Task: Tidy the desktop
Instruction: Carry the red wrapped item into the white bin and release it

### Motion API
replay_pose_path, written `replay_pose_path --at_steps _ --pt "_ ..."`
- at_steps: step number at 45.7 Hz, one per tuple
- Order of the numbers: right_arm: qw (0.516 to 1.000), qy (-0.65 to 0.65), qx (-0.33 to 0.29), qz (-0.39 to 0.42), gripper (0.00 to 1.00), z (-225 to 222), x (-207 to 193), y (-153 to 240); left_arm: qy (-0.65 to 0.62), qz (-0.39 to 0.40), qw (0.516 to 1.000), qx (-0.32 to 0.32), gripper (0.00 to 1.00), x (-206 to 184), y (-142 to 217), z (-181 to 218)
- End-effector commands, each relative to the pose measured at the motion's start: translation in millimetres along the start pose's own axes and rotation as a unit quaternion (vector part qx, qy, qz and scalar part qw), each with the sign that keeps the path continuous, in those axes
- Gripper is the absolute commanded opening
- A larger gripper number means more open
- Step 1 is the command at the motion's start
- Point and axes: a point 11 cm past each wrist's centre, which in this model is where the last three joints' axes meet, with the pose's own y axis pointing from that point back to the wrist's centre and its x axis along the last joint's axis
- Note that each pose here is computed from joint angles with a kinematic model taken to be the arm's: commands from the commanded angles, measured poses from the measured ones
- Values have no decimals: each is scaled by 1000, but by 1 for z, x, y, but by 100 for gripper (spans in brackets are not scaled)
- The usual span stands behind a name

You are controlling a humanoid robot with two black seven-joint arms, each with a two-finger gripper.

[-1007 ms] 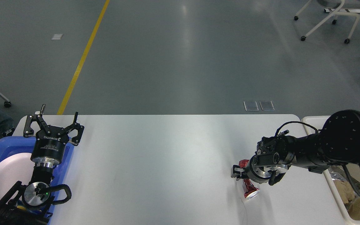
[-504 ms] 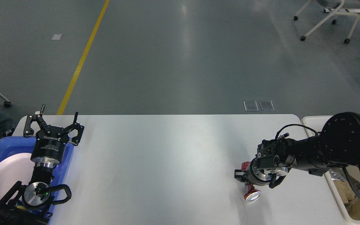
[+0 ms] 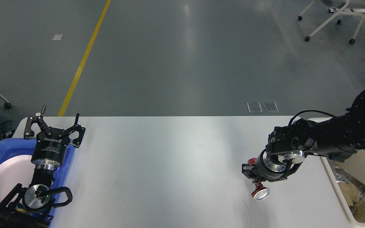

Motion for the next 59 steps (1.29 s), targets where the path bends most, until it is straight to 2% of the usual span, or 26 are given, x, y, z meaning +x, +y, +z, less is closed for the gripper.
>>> replay_pose_path --at_steps 1,7,12,16,30,35,46,52,59 --pt "998 -48 30 -2 0 3 25 57 0 0 1000 0 96 0 0 0" --pt "998 -45 34 9 0 11 40 127 0 0 1000 0 96 0 0 0" --pt "999 -27 25 33 0 6 31 181 0 0 1000 0 96 0 0 0" --pt "998 -30 20 43 0 4 24 198 0 0 1000 0 96 0 0 0" --pt "999 -31 6 43 0 11 22 195 0 0 1000 0 96 0 0 0" --pt "998 -50 -14 48 0 30 27 193 0 0 1000 0 96 0 0 0" --pt "977 -191 -44 88 0 140 63 166 0 0 1000 0 96 0 0 0" --pt "961 -233 -86 121 0 211 75 135 0 0 1000 0 96 0 0 0" --pt "936 -283 -131 165 0 276 69 74 0 0 1000 1 96 0 0 0"
